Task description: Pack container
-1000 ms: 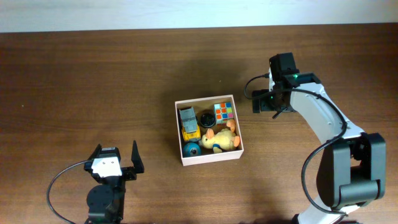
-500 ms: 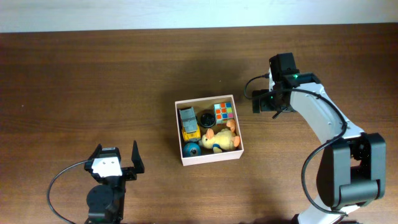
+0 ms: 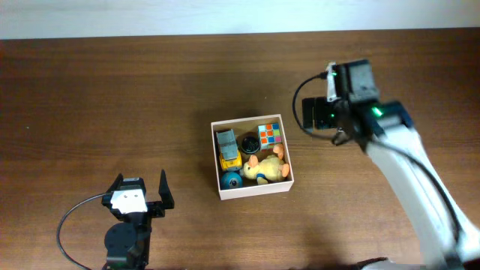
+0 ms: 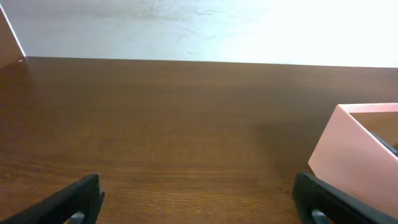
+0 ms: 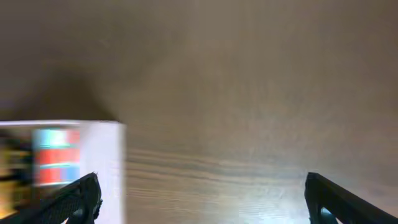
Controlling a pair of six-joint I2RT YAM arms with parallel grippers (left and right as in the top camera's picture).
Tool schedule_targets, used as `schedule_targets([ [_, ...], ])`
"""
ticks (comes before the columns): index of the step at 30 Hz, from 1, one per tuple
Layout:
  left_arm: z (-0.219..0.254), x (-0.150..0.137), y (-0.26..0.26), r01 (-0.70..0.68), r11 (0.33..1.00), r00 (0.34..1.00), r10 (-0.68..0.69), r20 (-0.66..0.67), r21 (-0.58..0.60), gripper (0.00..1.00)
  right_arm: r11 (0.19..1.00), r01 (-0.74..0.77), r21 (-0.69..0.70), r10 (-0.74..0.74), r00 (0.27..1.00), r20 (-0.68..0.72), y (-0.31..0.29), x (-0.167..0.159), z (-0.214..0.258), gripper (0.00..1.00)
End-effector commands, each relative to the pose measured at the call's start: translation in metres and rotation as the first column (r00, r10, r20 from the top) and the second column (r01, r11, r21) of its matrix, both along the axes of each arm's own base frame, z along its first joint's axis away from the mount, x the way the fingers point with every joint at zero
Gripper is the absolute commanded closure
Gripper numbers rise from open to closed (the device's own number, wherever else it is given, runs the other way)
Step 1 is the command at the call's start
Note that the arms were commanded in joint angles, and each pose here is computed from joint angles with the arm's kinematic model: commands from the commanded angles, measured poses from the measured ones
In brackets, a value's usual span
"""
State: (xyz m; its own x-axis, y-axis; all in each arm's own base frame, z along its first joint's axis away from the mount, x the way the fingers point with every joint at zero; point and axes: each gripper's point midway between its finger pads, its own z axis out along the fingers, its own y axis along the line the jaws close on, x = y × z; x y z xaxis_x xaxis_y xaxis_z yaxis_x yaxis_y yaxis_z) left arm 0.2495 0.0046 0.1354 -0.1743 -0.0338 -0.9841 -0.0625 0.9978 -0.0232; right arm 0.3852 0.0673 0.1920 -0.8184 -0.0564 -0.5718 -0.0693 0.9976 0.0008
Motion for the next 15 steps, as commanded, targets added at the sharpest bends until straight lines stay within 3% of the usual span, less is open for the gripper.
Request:
schedule_targets([
  [1, 0.0, 0.0, -0.002, 0.014, 1.0, 1.0, -0.014, 0.004, 0.016, 0.01, 0.999, -0.034, 0.041, 0.025, 0.982, 0.189, 0.006, -0.02, 0.068, 0.01],
  [4, 0.0, 0.0, -0.002, 0.014, 1.0, 1.0, -0.014, 0.004, 0.016, 0.01, 0.997, -0.044, 0.069, 0.021, 0.95, 0.312, 0.004, -0.036, 0.101, 0.01],
  [8, 0.0, 0.0, -0.002, 0.014, 1.0, 1.0, -0.014, 0.004, 0.016, 0.01, 0.994, -0.057, 0.096, 0.007, 0.892, 0.451, -0.002, -0.059, 0.108, 0.01],
  [15, 0.0, 0.0, -0.001, 0.013, 1.0, 1.0, -0.013, 0.004, 0.016, 0.01, 0.986, -0.106, 0.132, 0.015, 0.829, 0.559, -0.005, -0.102, 0.038, 0.01],
])
